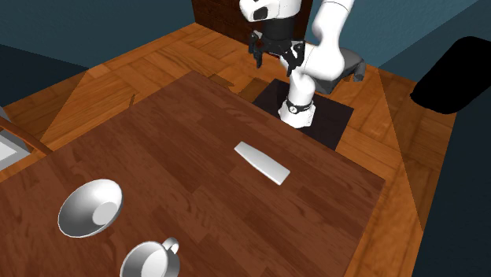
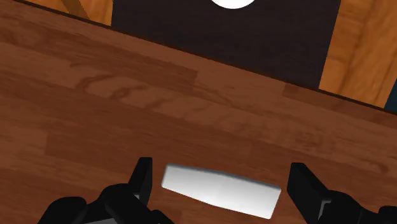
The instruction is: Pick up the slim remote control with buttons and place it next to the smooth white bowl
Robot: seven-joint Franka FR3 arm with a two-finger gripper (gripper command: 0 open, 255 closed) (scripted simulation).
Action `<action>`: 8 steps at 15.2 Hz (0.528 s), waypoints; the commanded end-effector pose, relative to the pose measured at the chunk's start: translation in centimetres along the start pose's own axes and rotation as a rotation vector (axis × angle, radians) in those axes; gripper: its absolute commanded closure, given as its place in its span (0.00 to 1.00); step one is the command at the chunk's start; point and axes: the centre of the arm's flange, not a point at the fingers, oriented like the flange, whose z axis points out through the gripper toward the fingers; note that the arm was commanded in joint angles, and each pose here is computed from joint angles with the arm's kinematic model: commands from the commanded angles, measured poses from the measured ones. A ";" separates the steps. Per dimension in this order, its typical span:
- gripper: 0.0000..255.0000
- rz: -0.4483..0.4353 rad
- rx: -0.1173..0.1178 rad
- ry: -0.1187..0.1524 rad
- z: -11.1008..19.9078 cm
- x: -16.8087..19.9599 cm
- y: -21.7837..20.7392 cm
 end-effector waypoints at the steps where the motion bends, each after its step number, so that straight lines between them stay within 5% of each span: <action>1: 0.00 0.000 0.000 0.000 0.0 0.0 0.0; 8: 0.00 -0.446 -0.015 0.024 7.0 5.4 1.1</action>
